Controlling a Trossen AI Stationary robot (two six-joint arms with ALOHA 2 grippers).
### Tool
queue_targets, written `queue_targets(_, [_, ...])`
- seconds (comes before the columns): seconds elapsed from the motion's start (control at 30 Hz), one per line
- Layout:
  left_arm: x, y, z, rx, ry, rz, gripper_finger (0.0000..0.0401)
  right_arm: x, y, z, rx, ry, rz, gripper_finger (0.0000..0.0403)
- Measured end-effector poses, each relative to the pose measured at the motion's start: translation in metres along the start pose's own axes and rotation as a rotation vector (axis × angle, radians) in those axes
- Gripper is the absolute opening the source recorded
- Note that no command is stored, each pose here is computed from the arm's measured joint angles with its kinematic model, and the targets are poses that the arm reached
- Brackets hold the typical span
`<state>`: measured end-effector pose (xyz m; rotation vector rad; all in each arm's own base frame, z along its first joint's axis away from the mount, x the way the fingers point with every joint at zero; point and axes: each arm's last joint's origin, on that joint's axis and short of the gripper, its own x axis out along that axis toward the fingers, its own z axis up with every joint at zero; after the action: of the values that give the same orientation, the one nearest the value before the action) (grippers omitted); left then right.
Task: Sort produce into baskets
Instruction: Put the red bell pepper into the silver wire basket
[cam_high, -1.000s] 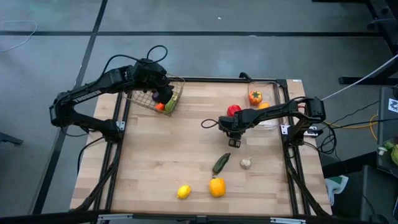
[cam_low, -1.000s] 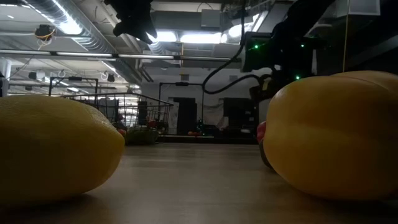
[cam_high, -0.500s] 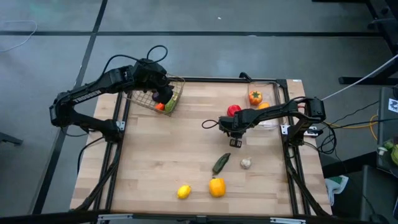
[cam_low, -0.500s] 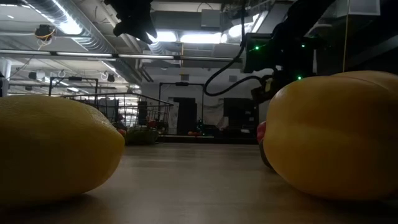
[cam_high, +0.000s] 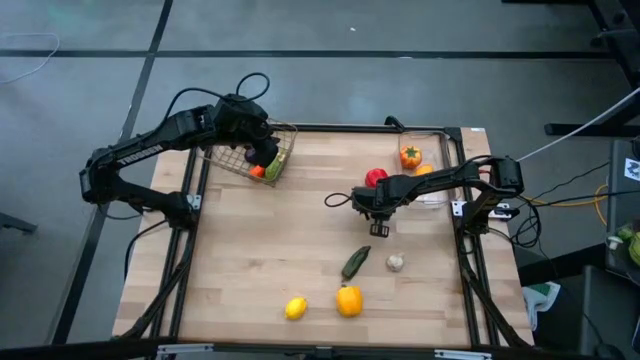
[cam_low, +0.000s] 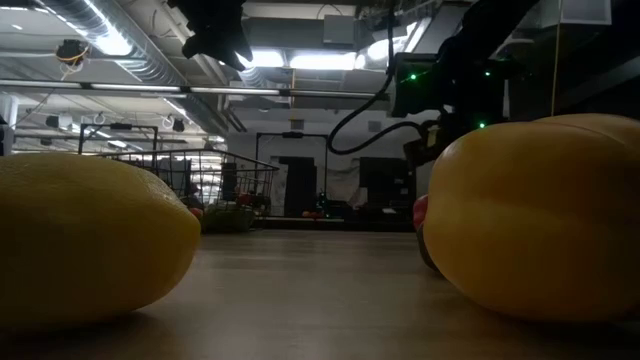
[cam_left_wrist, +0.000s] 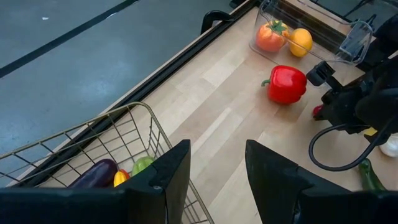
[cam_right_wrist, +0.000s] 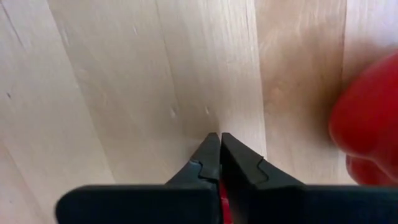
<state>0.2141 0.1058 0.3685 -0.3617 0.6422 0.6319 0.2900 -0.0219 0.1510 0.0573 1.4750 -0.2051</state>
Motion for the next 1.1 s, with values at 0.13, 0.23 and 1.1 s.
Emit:
queue_targets(0.13, [0.000, 0.000, 0.000, 0.000, 0.000, 0.000, 0.0150, -0.001, -0.001, 0.001, -0.002, -0.003, -0.018, 0.0003])
queue_targets(0.23, [0.000, 0.000, 0.000, 0.000, 0.000, 0.000, 0.0150, -0.006, -0.001, 0.007, 0.000, -0.031, -0.024, 0.0004])
queue_targets(1.1, [0.000, 0.002, 0.001, -0.004, -0.017, 0.067, 0.0151, -0.108, -0.040, 0.122, -0.027, -1.077, -0.079, 0.0001])
